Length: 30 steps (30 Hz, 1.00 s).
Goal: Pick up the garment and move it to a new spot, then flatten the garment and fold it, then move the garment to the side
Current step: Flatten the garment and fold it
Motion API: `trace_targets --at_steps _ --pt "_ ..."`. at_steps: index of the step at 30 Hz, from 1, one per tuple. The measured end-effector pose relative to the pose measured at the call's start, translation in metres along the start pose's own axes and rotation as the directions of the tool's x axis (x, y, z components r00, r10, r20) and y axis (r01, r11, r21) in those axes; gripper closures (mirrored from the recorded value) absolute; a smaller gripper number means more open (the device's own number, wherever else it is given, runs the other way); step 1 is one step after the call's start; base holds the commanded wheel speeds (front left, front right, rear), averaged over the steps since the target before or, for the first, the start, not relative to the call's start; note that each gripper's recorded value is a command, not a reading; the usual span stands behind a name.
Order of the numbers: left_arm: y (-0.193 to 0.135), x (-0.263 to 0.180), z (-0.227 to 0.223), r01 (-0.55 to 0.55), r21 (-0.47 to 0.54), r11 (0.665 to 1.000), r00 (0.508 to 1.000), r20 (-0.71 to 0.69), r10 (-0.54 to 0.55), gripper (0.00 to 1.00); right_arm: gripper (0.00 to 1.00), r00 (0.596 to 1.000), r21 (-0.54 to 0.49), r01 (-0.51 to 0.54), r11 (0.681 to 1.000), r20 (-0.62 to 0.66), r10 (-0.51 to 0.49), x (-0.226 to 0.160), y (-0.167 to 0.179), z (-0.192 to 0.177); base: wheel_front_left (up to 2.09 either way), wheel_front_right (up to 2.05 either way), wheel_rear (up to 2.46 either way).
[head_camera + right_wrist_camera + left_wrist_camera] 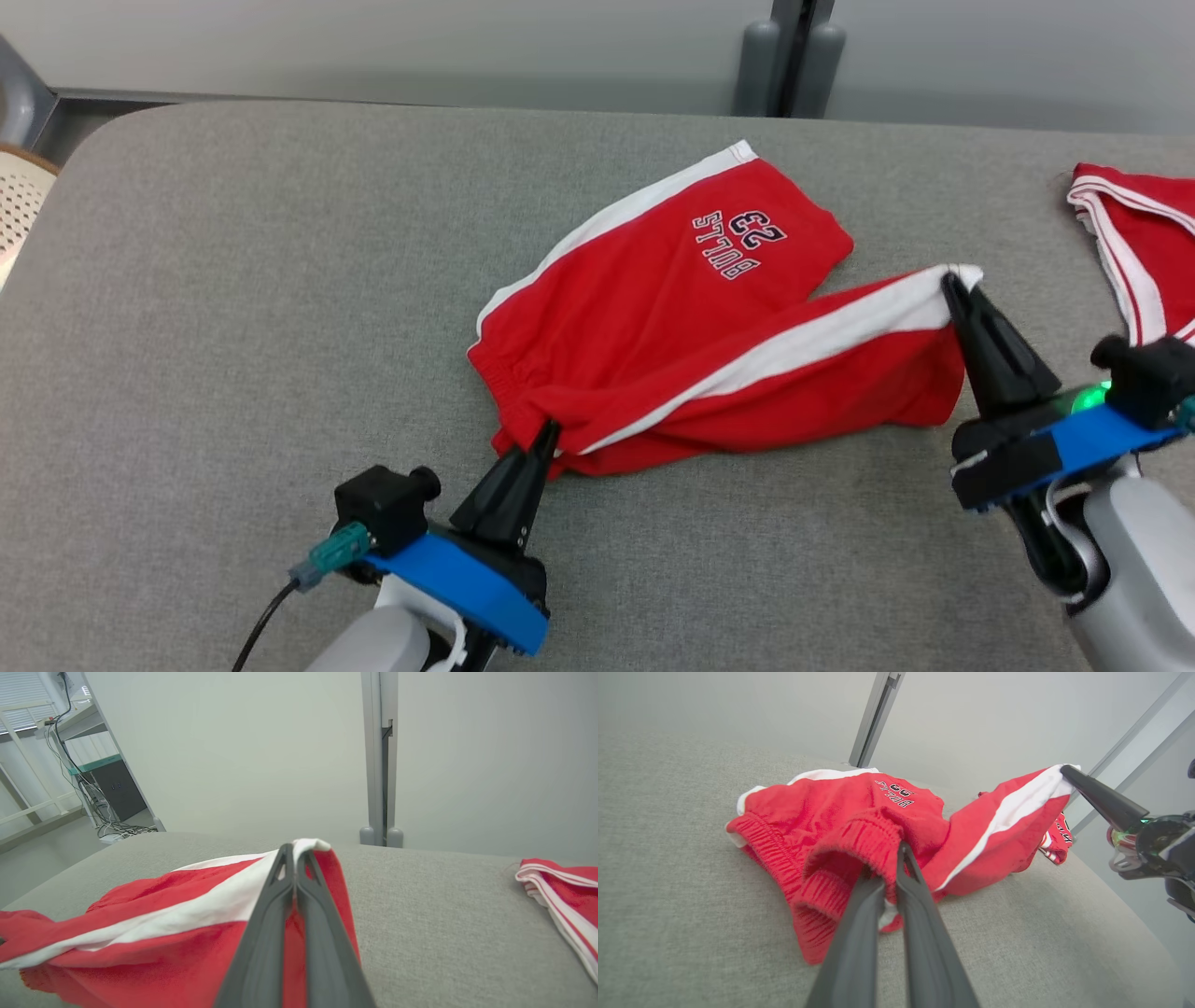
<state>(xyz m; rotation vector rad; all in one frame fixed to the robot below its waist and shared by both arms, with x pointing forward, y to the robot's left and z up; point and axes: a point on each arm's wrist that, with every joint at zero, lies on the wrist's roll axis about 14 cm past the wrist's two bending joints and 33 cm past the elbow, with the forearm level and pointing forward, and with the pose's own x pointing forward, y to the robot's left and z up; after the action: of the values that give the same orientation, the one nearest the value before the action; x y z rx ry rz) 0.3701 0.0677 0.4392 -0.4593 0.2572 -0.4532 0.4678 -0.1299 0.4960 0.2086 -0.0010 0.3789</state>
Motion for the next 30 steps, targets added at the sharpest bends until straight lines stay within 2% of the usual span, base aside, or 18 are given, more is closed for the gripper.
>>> trace_targets --at_steps 8,15,20,25,26,27,28,29,30 --pt "0.024 0.040 0.021 -0.030 0.009 1.000 0.998 0.048 0.029 1.00 1.00 0.998 -0.065 -0.062 0.996 -0.034 0.060 0.084 -0.006 -0.010 0.00 0.00 0.00" --pt "0.055 0.060 0.042 -0.095 -0.009 0.995 0.990 0.108 0.095 1.00 1.00 0.995 -0.063 -0.079 0.995 -0.064 0.075 0.147 -0.008 -0.024 0.00 0.00 0.00" --pt "0.065 0.071 0.043 -0.106 -0.010 0.994 0.988 0.112 0.106 1.00 1.00 0.989 -0.070 -0.100 0.993 -0.116 0.092 0.175 -0.004 -0.045 0.00 0.00 0.00" --pt "0.073 0.076 0.034 -0.126 -0.018 0.992 0.988 0.093 0.127 1.00 1.00 0.980 -0.067 -0.117 0.991 -0.172 0.104 0.187 0.003 -0.068 0.00 0.00 0.00" --pt "0.074 0.078 0.035 -0.126 -0.018 0.992 0.987 0.094 0.127 0.80 1.00 0.979 -0.068 -0.114 0.991 -0.180 0.100 0.189 0.002 -0.070 0.00 0.00 0.00" --pt "0.075 0.079 0.034 -0.129 -0.016 0.992 0.987 0.095 0.130 0.54 0.76 0.978 -0.072 -0.115 0.991 -0.185 0.100 0.190 0.001 -0.072 0.00 0.00 0.00" --pt "0.076 0.079 0.034 -0.133 -0.009 0.991 0.987 0.094 0.133 0.00 0.12 0.977 -0.078 -0.115 0.990 -0.189 0.098 0.191 0.001 -0.073 0.00 0.00 0.00" --pt "0.077 0.079 0.035 -0.138 0.000 0.990 0.986 0.096 0.137 0.00 0.00 0.976 -0.083 -0.116 0.990 -0.193 0.098 0.192 0.001 -0.073 0.00 0.00 0.00" --pt "0.079 0.078 0.036 -0.145 0.007 0.989 0.985 0.100 0.143 0.00 0.00 0.976 -0.083 -0.114 0.990 -0.196 0.096 0.191 0.000 -0.074 0.00 0.00 0.00"
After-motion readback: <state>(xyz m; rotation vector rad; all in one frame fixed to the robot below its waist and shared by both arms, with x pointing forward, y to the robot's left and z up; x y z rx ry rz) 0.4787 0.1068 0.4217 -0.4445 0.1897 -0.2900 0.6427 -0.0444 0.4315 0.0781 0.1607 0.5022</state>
